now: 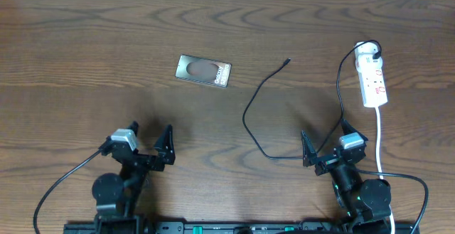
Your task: Plug charger to phone and switch on socket
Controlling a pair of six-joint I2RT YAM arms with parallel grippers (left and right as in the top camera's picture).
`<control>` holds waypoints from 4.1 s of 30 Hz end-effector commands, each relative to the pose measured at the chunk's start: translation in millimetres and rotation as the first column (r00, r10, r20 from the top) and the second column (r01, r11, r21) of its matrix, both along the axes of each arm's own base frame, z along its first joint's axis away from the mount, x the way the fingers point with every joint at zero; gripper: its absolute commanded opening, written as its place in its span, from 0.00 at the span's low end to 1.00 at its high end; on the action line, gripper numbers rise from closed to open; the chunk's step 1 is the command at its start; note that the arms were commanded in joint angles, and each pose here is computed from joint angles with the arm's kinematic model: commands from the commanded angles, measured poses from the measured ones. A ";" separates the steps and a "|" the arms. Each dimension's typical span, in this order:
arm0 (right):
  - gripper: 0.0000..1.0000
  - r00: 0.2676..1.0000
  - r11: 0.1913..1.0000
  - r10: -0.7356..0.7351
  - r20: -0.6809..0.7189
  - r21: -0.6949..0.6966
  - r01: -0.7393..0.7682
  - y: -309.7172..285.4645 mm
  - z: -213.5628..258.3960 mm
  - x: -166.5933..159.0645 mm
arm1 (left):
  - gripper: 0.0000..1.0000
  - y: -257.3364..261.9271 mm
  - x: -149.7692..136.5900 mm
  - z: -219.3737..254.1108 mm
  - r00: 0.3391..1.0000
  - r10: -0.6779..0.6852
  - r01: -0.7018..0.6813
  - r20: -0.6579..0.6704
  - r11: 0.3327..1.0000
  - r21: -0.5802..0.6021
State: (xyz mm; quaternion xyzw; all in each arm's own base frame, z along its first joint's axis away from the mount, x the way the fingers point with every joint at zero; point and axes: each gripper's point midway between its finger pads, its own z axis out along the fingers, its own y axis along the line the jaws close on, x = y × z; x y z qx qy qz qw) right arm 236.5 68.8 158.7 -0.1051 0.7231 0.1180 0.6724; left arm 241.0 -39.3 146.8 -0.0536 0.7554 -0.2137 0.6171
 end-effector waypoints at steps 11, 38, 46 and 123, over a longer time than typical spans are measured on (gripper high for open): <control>0.99 1.000 1.000 0.000 0.002 -0.008 0.000 0.4 -0.6 -0.4 | 0.98 -3.6 36.9 32.9 0.943 -0.034 0.018 -0.332 0.999 -0.052; 0.99 1.000 1.000 0.000 0.002 -0.008 0.000 0.4 -0.6 -0.4 | 0.98 -93.4 116.9 17.6 0.681 -0.156 0.063 -0.715 0.986 -0.155; 0.99 1.000 1.000 0.000 0.002 -0.008 0.000 0.4 -0.6 -0.4 | 0.98 -78.5 119.2 10.1 0.623 -0.022 -0.233 -0.782 0.949 -0.212; 0.99 1.000 1.000 0.000 0.002 -0.008 0.000 0.4 -0.6 -0.4 | 0.98 -103.7 229.5 -160.8 -0.050 0.209 -0.715 -0.977 0.676 0.181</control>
